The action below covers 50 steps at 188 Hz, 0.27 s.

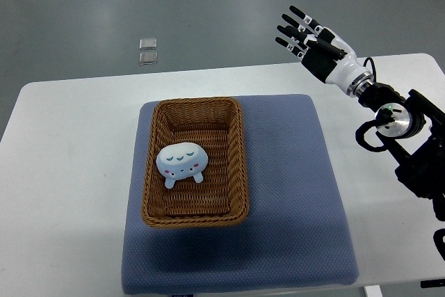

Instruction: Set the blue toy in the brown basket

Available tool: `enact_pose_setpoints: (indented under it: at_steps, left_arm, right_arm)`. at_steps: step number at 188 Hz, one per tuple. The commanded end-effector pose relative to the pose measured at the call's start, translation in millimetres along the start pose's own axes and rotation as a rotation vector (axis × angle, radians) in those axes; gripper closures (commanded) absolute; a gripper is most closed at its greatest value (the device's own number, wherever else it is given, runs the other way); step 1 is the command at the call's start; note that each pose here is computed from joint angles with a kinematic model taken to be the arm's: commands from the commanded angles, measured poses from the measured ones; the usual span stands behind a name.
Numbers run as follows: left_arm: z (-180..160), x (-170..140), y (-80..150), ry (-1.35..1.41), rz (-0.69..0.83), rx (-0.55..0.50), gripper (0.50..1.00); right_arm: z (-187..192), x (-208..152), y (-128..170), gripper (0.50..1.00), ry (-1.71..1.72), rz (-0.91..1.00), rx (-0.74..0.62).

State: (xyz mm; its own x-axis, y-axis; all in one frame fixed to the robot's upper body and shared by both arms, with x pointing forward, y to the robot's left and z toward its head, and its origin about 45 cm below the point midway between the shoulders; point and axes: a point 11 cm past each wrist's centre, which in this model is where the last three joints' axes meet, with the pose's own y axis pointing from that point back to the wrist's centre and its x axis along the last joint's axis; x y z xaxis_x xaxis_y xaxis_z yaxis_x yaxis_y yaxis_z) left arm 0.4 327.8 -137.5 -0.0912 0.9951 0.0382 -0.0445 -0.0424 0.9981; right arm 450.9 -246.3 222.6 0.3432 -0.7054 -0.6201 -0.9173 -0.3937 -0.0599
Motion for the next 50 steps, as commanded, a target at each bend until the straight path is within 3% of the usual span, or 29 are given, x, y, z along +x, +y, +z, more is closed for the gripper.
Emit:
enact_pose_setpoints:
  at_steps: [1, 50]
  left_arm:
    - [0, 0, 0, 0.0, 0.0, 0.0, 0.5]
    - [0, 1, 0, 0.0, 0.001, 0.0, 0.5]
  right_arm:
    - [10, 9, 6, 0.589, -0.086, 0.016, 0.043]
    - [31, 13, 15, 0.589, -0.203, 0.046, 0.075]
